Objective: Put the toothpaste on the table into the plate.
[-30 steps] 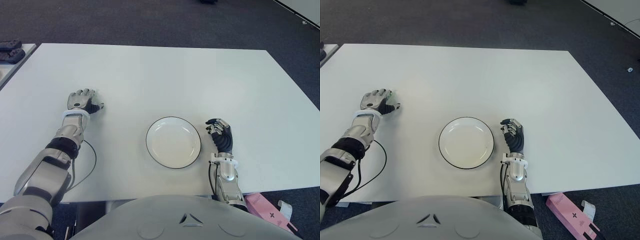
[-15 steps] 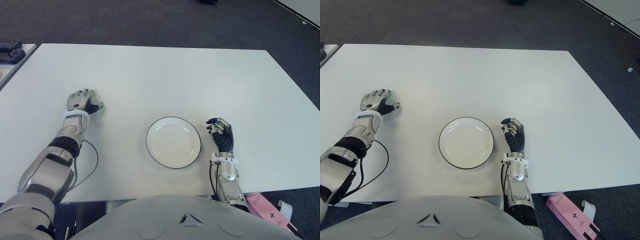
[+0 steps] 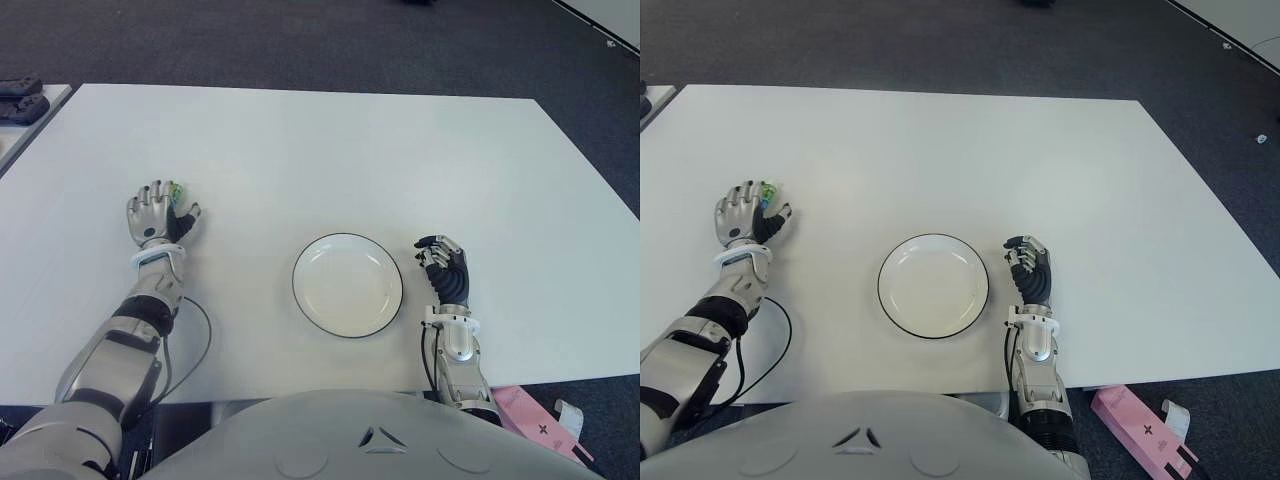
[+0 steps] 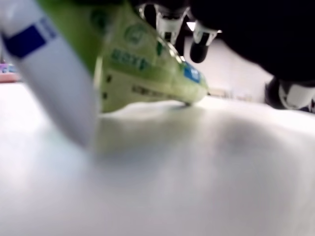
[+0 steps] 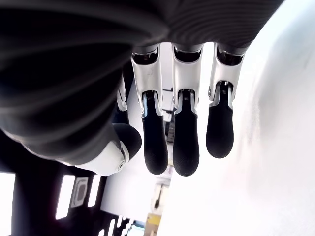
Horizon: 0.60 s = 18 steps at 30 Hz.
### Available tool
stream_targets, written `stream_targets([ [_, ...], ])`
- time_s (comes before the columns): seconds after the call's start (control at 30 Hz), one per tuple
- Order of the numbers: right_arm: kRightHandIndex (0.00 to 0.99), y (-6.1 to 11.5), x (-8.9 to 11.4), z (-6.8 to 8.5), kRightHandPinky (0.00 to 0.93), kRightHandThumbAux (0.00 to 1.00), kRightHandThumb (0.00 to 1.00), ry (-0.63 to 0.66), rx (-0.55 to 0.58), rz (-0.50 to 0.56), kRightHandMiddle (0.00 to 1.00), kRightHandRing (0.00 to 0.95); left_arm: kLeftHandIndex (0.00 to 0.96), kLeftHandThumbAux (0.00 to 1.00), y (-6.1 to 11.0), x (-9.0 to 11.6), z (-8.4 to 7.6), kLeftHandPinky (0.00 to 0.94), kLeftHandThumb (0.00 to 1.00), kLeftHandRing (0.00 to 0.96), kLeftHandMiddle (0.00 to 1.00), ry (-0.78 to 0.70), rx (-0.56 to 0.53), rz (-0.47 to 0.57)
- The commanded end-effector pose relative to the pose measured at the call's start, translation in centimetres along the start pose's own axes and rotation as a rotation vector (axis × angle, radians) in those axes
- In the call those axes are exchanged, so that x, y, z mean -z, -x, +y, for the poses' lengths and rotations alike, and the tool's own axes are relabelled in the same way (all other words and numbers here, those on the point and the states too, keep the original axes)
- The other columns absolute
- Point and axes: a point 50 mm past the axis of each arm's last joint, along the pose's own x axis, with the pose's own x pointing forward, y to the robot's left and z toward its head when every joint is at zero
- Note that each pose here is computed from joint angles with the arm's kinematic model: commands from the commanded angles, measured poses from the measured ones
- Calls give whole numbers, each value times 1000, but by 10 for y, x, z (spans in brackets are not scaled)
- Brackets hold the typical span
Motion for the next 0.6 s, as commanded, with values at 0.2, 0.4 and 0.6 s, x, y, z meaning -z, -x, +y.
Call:
stream_targets([
  [0.2, 428, 1, 3, 2, 553, 734, 701, -1, -16, 27, 498, 535, 0, 144, 12, -1, -3, 89, 435, 18, 22, 172, -189, 116],
  [0.4, 428, 1, 3, 2, 553, 734, 701, -2, -21, 27, 497, 532, 0, 102, 14, -2, -2, 87, 459, 50, 50, 218, -265, 142],
  [0.6, 429, 1, 2, 2, 550, 733, 703, 1, -18, 23, 490, 530, 0, 110, 15, -2, -2, 21, 462, 12, 15, 224, -299, 160],
])
